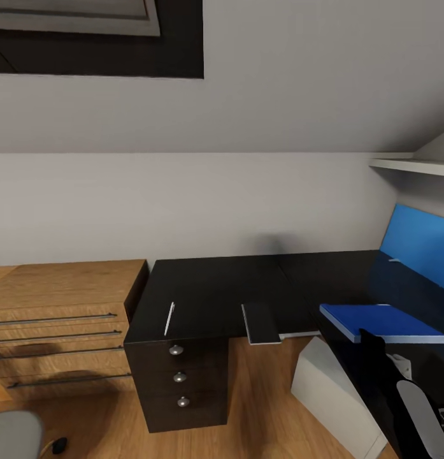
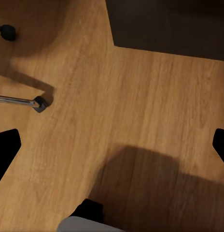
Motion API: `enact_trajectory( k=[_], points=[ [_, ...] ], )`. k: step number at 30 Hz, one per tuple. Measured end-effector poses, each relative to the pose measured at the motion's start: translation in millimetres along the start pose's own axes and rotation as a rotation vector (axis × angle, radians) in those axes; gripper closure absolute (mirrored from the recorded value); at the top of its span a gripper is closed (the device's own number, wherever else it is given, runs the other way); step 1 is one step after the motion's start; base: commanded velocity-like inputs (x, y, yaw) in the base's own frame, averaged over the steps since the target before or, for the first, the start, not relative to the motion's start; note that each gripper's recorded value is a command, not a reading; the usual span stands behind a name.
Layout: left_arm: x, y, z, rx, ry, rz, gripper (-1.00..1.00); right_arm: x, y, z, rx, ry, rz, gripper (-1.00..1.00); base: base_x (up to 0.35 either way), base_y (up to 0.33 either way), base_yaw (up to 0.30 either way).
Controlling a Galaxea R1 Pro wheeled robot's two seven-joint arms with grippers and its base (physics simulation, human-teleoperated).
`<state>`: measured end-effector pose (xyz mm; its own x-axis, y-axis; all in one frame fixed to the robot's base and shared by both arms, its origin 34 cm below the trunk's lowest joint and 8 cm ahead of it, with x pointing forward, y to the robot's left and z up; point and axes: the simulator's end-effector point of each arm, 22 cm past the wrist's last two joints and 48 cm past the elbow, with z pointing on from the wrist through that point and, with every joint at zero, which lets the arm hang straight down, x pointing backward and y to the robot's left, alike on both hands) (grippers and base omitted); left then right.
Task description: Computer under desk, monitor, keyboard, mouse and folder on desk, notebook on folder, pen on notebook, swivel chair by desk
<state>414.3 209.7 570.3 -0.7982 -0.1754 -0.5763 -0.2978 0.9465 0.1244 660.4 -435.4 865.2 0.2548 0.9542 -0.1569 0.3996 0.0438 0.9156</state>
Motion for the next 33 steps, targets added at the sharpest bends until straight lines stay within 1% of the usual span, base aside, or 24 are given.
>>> enact_trajectory(
  k=[6,13,20,33],
  points=[
    [6.0,-2.3,7.3,0.001,0.001,-0.001,-1.00,1.5,-8.7,3.5,0.000,0.000,0.000,1.00,0.000,0.000,0.000],
    [6.2,-0.8,7.8,-0.001,0.001,0.001,-1.00,1.0,-8.8,3.5,0.000,-0.001,0.001,1.00,0.007,-0.002,0.000],
    [6.1,3.8,9.3,-0.009,0.001,0.001,-1.00,0.8,-8.7,3.4,0.000,-0.001,0.001,1.00,0.119,-0.065,0.000],
    [6.2,4.8,9.6,-0.012,0.002,-0.001,-1.00,1.8,-8.6,3.4,-0.001,0.000,0.001,1.00,0.007,-0.004,0.000]
  ],
)
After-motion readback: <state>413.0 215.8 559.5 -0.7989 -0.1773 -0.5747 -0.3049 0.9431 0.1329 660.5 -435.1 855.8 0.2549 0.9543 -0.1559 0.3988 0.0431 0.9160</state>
